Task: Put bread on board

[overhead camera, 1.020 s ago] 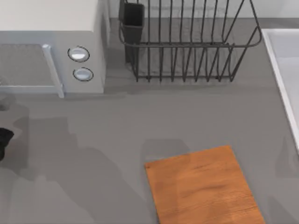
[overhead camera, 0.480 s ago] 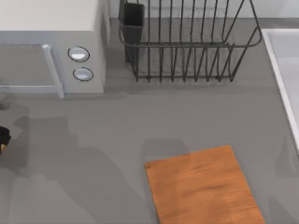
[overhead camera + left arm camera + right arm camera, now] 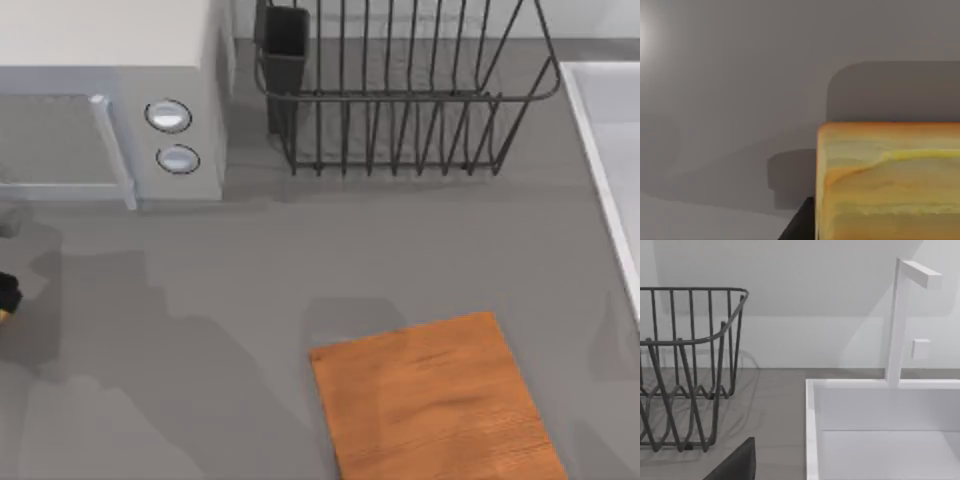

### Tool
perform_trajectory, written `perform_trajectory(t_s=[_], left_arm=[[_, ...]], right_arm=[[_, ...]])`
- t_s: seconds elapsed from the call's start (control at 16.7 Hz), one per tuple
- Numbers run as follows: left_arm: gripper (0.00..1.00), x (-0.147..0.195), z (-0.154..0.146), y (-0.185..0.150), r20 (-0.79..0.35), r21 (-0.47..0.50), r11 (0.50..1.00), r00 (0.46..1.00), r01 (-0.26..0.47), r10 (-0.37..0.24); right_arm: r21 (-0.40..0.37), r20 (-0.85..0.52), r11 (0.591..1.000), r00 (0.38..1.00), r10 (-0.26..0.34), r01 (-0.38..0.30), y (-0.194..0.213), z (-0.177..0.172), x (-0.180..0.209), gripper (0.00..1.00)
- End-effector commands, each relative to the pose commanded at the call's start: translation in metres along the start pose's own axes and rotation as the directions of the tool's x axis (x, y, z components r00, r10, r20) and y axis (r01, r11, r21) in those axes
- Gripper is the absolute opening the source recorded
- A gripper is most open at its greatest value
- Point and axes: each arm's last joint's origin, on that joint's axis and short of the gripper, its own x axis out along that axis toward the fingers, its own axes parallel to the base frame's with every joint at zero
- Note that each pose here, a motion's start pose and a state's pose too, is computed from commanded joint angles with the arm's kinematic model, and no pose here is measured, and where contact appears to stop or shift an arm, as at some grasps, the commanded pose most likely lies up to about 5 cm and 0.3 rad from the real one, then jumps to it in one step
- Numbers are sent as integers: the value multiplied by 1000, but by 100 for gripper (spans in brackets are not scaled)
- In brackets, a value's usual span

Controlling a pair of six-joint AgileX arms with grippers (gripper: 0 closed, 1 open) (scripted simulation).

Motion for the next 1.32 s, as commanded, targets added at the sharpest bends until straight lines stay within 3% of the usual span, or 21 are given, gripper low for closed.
perform_trajectory(t_s=[0.36,0.72,1.32], left_arm=[[0,-40,-12,-4,-34,17,1000,999,-1,1],[0,-91,-4,-2,-7,11,1000,1000,-2,2],[0,-100,0,-6,-12,-35,999,1000,-21,21]], right_arm=[[0,0,1000,1000,0,0,0,0,0,100],[0,0,1000,1000,0,0,0,0,0,100],[0,0,1000,1000,0,0,0,0,0,100]])
